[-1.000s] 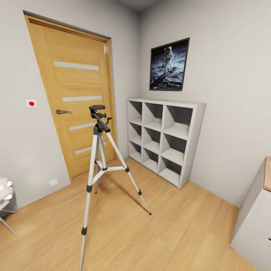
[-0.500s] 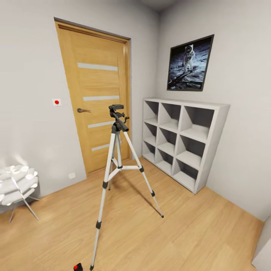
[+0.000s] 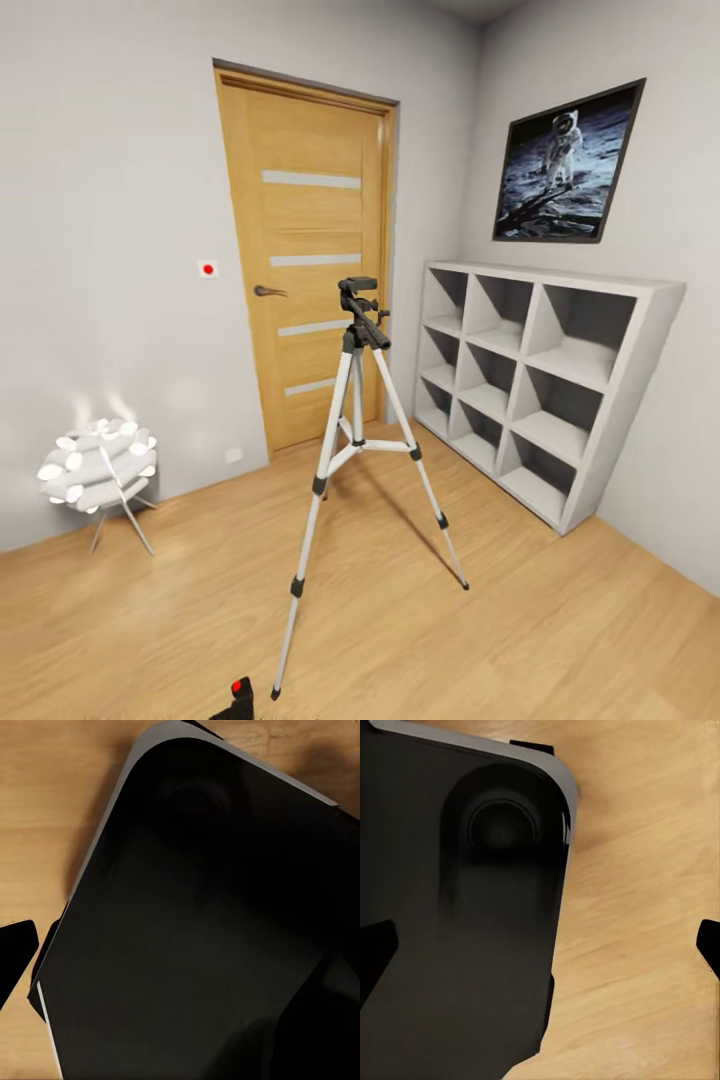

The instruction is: Attach the digital camera to the camera tripod in the bedroom.

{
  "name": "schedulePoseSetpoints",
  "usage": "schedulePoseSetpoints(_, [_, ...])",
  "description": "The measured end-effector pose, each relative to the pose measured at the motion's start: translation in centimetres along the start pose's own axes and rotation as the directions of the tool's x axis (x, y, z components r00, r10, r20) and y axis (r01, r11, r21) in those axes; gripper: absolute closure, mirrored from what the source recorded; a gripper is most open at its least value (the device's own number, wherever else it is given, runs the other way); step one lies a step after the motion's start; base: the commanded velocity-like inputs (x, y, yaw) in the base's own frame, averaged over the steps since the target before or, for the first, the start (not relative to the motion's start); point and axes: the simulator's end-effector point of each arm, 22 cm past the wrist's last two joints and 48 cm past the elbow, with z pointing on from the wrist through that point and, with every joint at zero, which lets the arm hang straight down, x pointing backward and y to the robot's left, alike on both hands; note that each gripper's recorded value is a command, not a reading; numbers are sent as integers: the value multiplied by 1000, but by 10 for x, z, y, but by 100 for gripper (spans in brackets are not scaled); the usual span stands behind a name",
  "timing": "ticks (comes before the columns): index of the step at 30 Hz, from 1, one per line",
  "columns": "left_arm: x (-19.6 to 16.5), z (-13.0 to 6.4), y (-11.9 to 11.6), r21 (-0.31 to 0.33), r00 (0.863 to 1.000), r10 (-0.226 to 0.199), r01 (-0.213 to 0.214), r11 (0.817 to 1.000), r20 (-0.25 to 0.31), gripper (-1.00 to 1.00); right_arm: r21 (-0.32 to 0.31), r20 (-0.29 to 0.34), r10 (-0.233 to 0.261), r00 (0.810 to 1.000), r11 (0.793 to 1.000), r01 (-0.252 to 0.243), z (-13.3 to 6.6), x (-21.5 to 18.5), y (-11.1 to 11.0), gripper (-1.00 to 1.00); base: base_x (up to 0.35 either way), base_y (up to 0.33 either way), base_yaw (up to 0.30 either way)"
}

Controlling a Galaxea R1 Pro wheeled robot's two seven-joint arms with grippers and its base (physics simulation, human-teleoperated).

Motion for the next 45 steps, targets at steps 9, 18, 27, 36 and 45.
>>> schedulePoseSetpoints(9, [0,0,-1,1,1000,-1,1,1000,0,-100,-1,1,0,1000,1000,0,0,0,0,-100,0,0,271])
schedulePoseSetpoints(18, [0,0,-1,2,1000,2,-2,1000,0,-100,-2,0,1,1000,1000,-1,0,0,1,-100,9,0,271])
schedulePoseSetpoints(27, [1,0,-1,3,1000,4,-4,1000,-1,-100,-4,0,1,1000,1000,-1,0,0,2,-100,36,0,271])
schedulePoseSetpoints(36, [2,0,-4,7,1000,21,-21,1000,-3,-100,-6,0,3,1000,1000,-3,0,0,4,-100,47,-25,147])
schedulePoseSetpoints(45, [4,0,-6,9,999,33,-33,999,-7,-100,-4,0,0,1000,1000,0,0,0,3,-100,222,-184,11])
